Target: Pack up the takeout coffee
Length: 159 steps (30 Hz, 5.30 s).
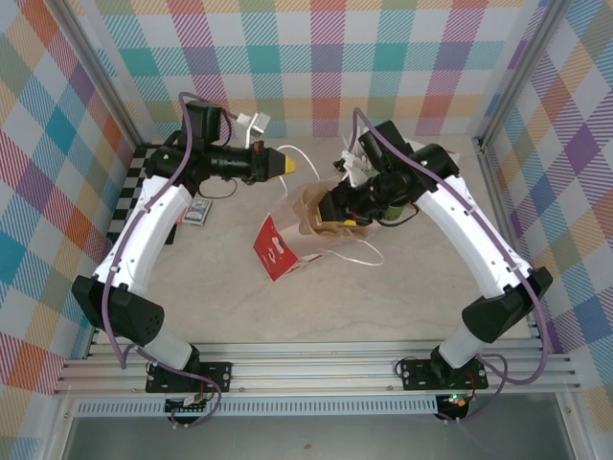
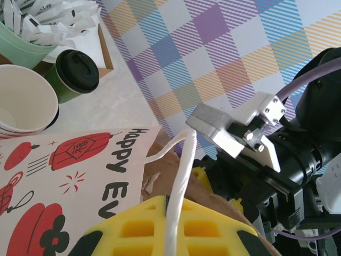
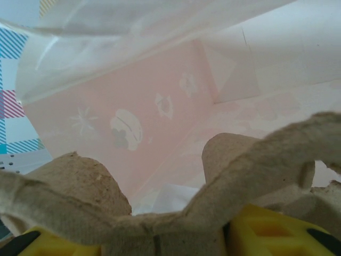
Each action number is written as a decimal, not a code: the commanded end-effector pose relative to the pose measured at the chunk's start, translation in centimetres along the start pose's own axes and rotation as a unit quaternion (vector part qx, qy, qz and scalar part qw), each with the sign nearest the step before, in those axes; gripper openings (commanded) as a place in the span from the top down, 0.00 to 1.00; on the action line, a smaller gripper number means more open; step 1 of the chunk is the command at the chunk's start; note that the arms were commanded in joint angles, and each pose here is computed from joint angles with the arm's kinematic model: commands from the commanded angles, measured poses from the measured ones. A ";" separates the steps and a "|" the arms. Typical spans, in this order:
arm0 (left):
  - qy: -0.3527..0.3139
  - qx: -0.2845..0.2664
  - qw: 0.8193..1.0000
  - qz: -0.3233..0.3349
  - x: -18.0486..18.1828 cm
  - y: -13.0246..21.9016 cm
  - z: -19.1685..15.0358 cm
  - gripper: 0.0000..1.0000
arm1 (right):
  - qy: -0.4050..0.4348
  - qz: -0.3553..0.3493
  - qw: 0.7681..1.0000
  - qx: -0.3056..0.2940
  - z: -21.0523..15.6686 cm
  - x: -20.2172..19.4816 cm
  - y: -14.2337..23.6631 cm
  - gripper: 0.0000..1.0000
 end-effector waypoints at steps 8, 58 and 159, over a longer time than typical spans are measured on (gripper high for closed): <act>0.018 0.031 0.999 0.003 3.2 -2.5 0.1 1.00 | -0.019 -0.094 0.995 0.020 0.5 -2.5 -2.4 0.55; -0.003 0.039 0.997 -0.066 2.8 -0.2 2.9 0.92 | 0.078 -0.224 0.964 0.117 2.6 -3.2 -7.3 0.57; -0.123 -0.173 0.963 0.168 3.3 1.2 1.1 0.20 | 0.106 -0.240 0.965 0.028 3.0 -5.6 -8.8 0.60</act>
Point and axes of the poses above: each hand's point on the last joint's axis, 136 mm out from that joint toward the fingers, its own y axis back along the fingers, its own x axis along the line the jaws close on, z = x × y, the point moved 5 cm from there along y, back along the fingers, and after that the axes turned 5 degrees about y, right-handed, at the moved point
